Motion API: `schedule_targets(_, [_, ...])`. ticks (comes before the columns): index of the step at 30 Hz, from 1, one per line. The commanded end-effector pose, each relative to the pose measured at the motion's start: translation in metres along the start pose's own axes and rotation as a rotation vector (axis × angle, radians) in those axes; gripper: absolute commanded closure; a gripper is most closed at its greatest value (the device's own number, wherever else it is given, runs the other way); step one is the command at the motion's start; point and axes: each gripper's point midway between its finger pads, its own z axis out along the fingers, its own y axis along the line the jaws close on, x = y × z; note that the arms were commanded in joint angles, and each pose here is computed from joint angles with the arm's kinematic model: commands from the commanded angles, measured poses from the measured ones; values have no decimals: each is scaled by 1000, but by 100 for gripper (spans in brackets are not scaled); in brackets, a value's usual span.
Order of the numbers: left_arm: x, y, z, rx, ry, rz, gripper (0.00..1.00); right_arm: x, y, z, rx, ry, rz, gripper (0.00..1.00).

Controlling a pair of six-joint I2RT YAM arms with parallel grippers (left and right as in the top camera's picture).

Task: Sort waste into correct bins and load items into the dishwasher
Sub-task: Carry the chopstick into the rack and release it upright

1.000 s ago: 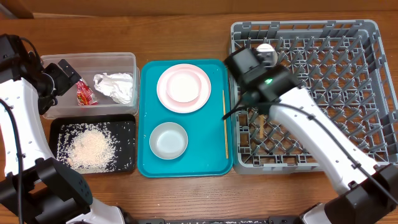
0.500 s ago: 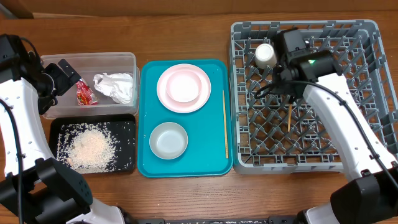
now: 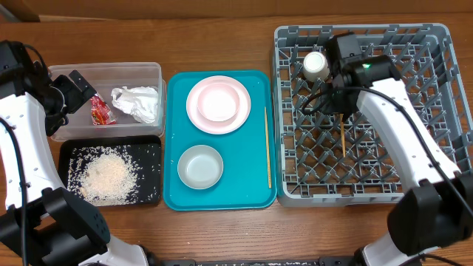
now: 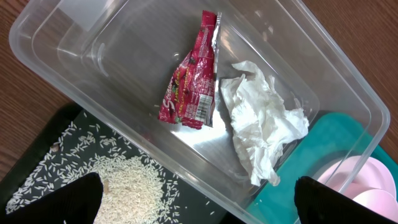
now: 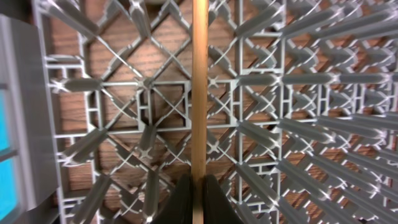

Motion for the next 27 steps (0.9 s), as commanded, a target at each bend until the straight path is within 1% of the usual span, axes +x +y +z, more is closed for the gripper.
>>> schedule_targets(1, [-1, -2, -10, 3, -26, 29, 0, 0, 4, 15, -1, 34, -14, 96])
schedule_targets(9, [-1, -2, -10, 4, -27, 29, 0, 1, 6, 22, 3, 53, -19, 95])
schedule_targets(11, [-1, -2, -10, 4, -27, 29, 0, 1, 6, 22, 3, 54, -19, 91])
schedule_targets(14, [-1, -2, -10, 3, -26, 29, 0, 1, 6, 22, 3, 53, -18, 89])
schedule_targets(23, [-1, -2, -10, 4, -27, 29, 0, 1, 6, 22, 1, 54, -17, 89])
schedule_targets(25, [-1, -2, -10, 4, -27, 29, 0, 1, 11, 22, -27, 56, -16, 89])
schedule_targets(27, [-1, -2, -10, 4, -27, 29, 0, 1, 26, 21, -115, 61, -8, 88])
